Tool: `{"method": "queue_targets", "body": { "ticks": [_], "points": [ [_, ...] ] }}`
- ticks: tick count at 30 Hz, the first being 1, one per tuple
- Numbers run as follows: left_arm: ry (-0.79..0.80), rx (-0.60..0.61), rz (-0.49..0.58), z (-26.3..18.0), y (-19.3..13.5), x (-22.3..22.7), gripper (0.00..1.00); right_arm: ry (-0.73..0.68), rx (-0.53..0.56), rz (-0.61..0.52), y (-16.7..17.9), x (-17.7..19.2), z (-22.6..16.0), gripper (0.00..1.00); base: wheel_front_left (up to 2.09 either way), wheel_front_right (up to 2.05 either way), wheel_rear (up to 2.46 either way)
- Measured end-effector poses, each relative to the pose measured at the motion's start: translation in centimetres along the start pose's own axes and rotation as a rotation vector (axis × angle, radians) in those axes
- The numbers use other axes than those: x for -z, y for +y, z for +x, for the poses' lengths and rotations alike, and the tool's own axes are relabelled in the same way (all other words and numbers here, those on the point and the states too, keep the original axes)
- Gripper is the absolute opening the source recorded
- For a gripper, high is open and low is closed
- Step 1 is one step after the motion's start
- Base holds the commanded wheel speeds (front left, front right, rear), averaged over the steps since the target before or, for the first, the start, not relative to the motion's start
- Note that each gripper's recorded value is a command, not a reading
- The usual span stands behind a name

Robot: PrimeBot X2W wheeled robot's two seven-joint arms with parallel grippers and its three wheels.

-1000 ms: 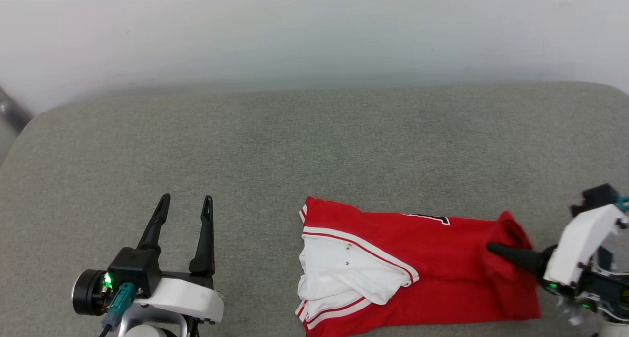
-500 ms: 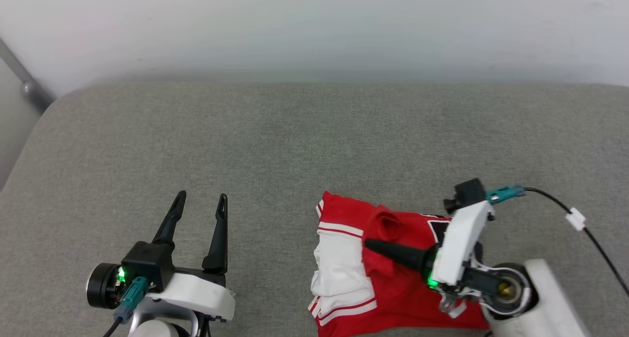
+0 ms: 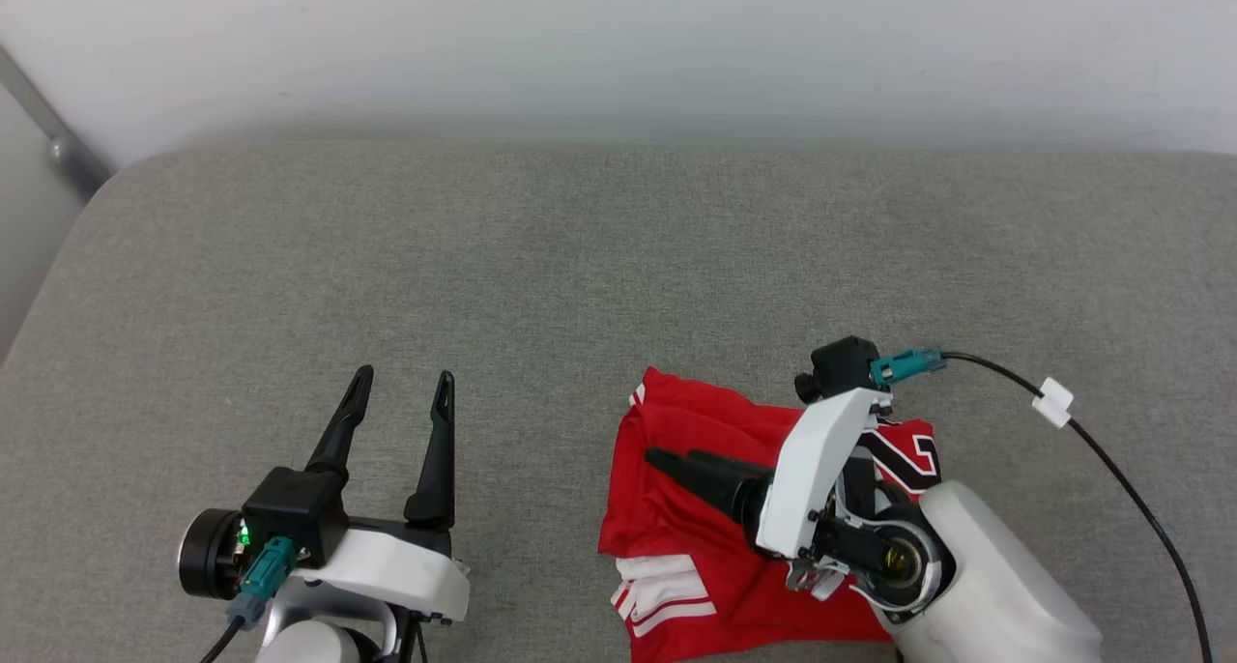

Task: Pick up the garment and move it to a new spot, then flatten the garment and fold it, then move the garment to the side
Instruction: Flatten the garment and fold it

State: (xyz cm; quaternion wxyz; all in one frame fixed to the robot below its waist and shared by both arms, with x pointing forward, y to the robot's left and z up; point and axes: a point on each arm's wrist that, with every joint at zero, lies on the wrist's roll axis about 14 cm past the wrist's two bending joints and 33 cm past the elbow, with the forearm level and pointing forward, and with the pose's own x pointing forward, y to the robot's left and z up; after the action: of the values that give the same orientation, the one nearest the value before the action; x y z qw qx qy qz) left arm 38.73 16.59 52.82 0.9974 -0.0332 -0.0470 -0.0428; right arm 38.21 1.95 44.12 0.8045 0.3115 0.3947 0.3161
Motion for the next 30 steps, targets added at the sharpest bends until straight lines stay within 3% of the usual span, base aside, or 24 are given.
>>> {"method": "queue_targets", "body": {
  "ticks": [3, 6, 11, 14, 21, 30],
  "points": [
    [0.002, 0.002, -0.001, 0.1, -0.1, 0.1, 1.00, -0.064, -0.023, -0.096, 1.1, -2.2, -0.6, 1.00, 0.00, 0.00, 0.00],
    [0.000, 0.003, 0.001, 0.2, -0.1, 0.1, 1.00, -0.170, 0.008, -0.265, 1.0, -5.2, -2.3, 1.00, 0.00, 0.00, 0.00],
    [-0.008, 0.004, 0.006, 0.4, -0.3, 0.0, 1.00, -0.423, 0.208, -0.565, -2.5, -11.1, -7.6, 1.00, 0.00, 0.00, 0.00],
    [-0.010, 0.008, 0.005, 0.3, -0.6, -0.1, 1.00, -0.547, 0.337, -0.656, -4.8, -13.2, -11.3, 1.00, 0.00, 0.00, 0.00],
    [-0.021, 0.009, 0.015, 0.3, -0.5, -0.4, 1.00, -0.784, 0.531, -0.745, -7.3, -14.5, -19.4, 1.00, 0.00, 0.00, 0.00],
    [-0.017, -0.004, 0.029, -0.9, 0.0, -0.5, 1.00, -0.884, 0.520, -0.702, -5.4, -10.1, -22.3, 1.00, 0.00, 0.00, 0.00]
  ]
}}
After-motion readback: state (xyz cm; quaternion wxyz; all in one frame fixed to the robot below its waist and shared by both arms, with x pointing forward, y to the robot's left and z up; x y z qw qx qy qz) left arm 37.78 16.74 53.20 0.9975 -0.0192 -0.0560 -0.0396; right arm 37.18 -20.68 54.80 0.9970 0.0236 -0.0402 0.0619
